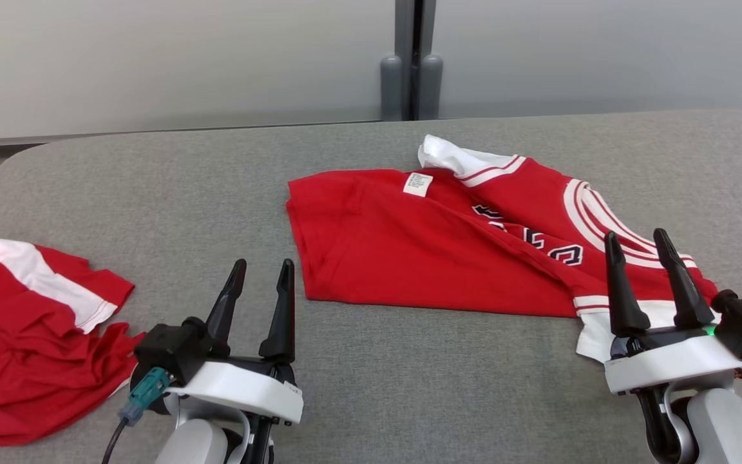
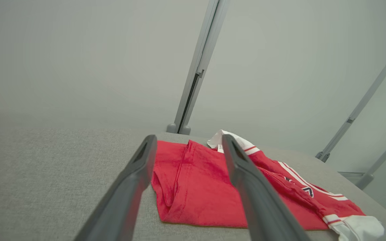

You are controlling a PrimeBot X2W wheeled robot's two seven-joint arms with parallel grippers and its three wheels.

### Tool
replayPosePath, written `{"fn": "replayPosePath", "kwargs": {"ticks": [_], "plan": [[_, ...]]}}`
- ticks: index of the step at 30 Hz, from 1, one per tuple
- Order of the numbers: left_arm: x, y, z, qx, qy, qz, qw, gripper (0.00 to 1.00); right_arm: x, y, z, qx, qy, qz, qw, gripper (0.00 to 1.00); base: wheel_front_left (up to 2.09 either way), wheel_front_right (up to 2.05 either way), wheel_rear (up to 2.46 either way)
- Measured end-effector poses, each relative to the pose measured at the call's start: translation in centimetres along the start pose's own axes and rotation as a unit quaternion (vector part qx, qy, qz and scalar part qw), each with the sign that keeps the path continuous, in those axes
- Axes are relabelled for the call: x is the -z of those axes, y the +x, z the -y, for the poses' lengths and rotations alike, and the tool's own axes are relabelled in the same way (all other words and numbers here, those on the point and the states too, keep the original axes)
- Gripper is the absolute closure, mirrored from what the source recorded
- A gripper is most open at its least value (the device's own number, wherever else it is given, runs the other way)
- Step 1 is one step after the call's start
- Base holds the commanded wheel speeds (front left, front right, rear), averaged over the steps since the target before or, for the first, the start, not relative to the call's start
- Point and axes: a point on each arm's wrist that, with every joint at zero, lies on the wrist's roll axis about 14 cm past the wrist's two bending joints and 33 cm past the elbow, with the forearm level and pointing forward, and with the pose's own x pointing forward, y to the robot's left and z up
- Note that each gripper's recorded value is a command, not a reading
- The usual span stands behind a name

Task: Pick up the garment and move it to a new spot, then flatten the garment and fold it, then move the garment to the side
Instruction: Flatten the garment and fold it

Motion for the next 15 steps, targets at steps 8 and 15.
{"fn": "replayPosePath", "kwargs": {"ticks": [8,15], "plan": [[0.6,-1.0,-1.7,-0.025,0.0,-0.009,1.0,0.0,1.4,2.4,-3.7,-0.071,-0.011,-0.025,0.997,0.0,0.0,0.0,0.0],[1.2,-0.7,-2.5,-0.038,-0.005,-0.02,0.999,0.0,4.9,7.1,-6.9,-0.142,0.003,-0.139,0.98,0.0,0.0,0.0,0.0]]}}
